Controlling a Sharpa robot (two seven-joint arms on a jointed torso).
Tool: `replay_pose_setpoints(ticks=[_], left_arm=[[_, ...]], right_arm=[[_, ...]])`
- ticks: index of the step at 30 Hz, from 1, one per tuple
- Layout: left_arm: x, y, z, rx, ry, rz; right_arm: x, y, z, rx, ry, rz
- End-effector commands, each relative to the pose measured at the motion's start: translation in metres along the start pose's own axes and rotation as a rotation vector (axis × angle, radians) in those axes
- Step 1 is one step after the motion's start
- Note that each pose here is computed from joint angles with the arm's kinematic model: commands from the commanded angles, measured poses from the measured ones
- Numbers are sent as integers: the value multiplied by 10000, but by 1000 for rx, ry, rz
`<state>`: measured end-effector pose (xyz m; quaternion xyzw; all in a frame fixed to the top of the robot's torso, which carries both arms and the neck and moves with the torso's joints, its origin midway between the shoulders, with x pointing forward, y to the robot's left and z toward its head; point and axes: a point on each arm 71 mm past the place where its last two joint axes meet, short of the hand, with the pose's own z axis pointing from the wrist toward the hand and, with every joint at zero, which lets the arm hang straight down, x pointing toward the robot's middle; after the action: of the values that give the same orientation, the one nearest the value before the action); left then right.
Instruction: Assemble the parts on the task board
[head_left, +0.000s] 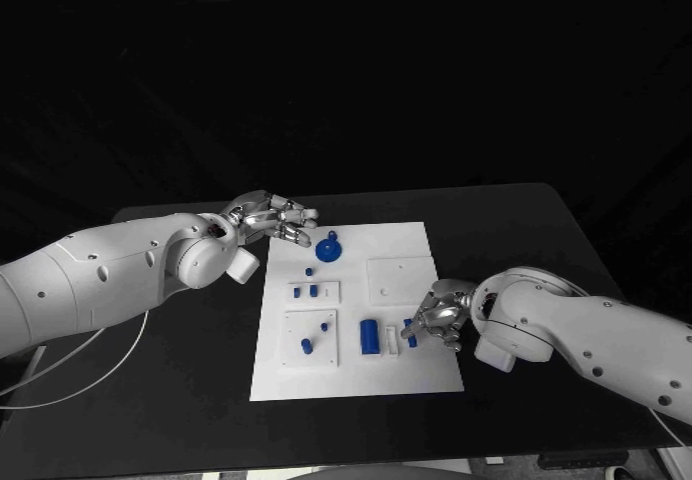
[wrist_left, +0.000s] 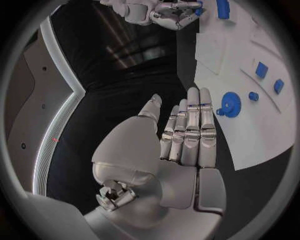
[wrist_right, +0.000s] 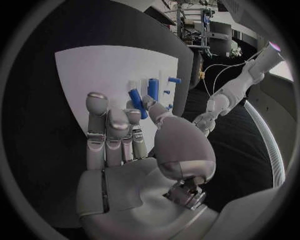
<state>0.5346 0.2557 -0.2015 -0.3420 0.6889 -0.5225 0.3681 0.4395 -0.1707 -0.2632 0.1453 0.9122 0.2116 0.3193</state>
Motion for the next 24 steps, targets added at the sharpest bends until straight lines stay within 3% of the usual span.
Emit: replay_pose_setpoints(ticks=[1,13,24], left_arm=[[21,-9,5,6,21,-6],[41,-10,15,4,31,-5],[29,-2,6,-3,33,-4]], right_arm=[[32,13,27,18,2,-74],[124,72,113,40,-10,-127],[171,125,164,35,11,-149]])
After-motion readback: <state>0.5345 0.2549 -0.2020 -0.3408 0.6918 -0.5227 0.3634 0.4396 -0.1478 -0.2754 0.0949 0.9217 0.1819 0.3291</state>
